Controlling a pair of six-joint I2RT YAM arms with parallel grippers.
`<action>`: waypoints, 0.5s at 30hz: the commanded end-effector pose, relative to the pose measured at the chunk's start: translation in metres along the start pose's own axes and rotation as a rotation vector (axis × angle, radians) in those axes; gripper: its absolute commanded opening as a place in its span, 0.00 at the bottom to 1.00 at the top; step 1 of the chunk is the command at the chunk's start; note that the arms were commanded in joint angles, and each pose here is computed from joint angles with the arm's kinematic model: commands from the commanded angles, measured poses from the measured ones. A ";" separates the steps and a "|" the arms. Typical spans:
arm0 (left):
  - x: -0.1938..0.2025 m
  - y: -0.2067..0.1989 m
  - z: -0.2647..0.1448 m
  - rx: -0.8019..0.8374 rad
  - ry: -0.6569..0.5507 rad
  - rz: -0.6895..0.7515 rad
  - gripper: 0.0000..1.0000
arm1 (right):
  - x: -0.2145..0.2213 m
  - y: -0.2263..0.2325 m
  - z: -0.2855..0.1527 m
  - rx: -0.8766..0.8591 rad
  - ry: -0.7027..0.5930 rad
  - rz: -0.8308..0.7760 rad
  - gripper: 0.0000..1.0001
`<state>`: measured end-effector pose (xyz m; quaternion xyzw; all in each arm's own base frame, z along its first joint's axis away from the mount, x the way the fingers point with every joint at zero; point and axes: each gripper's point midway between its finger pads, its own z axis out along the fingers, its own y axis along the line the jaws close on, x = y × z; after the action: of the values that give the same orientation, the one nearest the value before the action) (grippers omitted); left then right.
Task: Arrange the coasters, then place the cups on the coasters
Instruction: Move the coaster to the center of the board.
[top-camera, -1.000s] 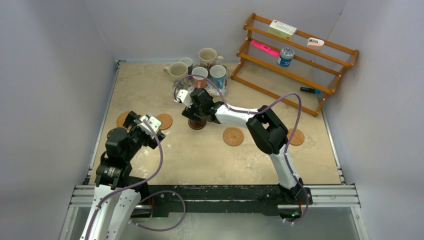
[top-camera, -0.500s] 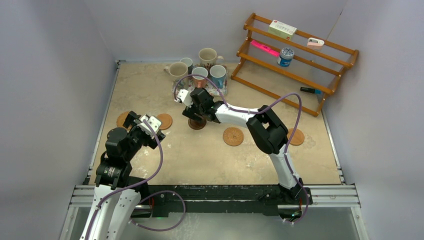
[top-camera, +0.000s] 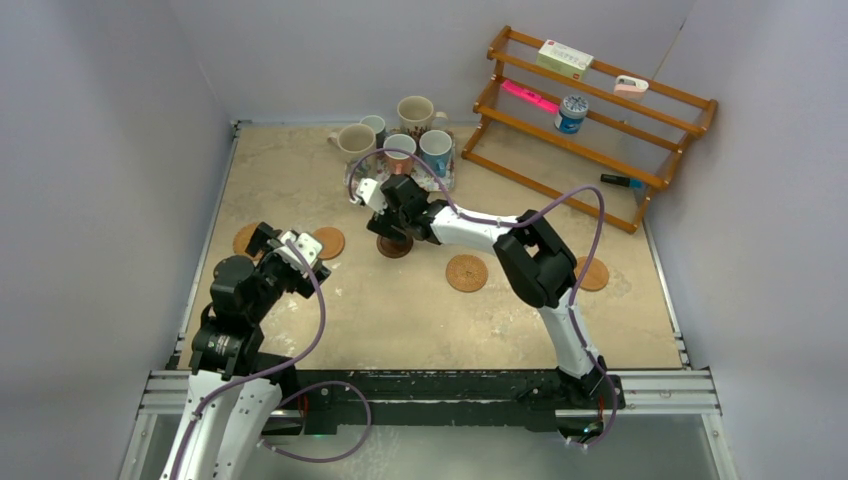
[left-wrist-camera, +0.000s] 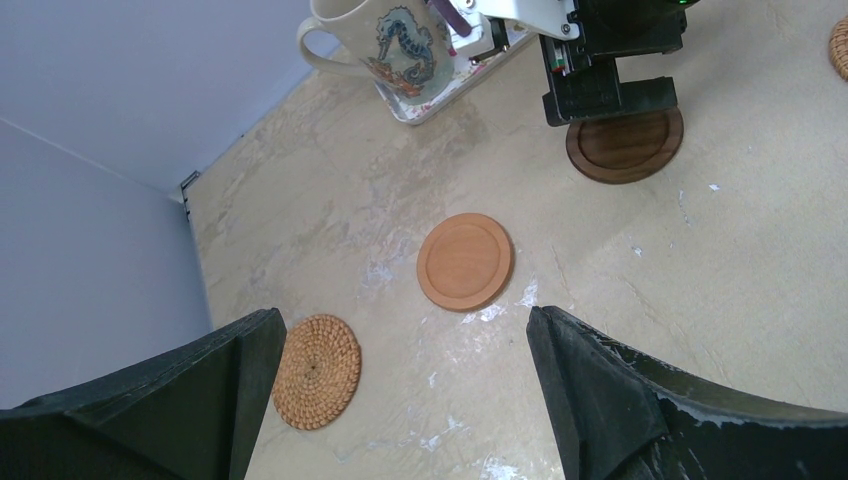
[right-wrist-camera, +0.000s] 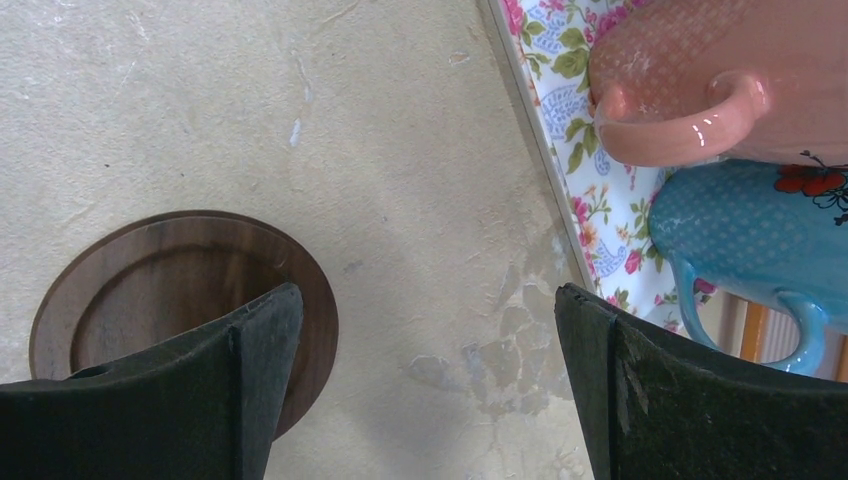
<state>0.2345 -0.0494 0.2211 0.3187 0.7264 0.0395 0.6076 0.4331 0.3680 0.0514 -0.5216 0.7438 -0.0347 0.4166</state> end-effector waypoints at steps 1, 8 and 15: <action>-0.002 0.003 0.003 -0.016 -0.019 -0.009 1.00 | 0.003 0.000 -0.016 -0.070 0.037 -0.009 0.99; -0.016 0.011 0.015 0.011 -0.004 0.010 1.00 | -0.033 -0.014 -0.080 -0.181 -0.063 0.050 0.99; -0.020 0.025 0.049 0.058 0.075 0.073 1.00 | 0.003 -0.035 -0.142 -0.217 -0.078 0.152 0.99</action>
<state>0.2689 -0.0540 0.2134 0.3410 0.7594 0.0354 0.5530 0.3868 0.3321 0.1427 -0.5269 0.7478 0.0669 0.3983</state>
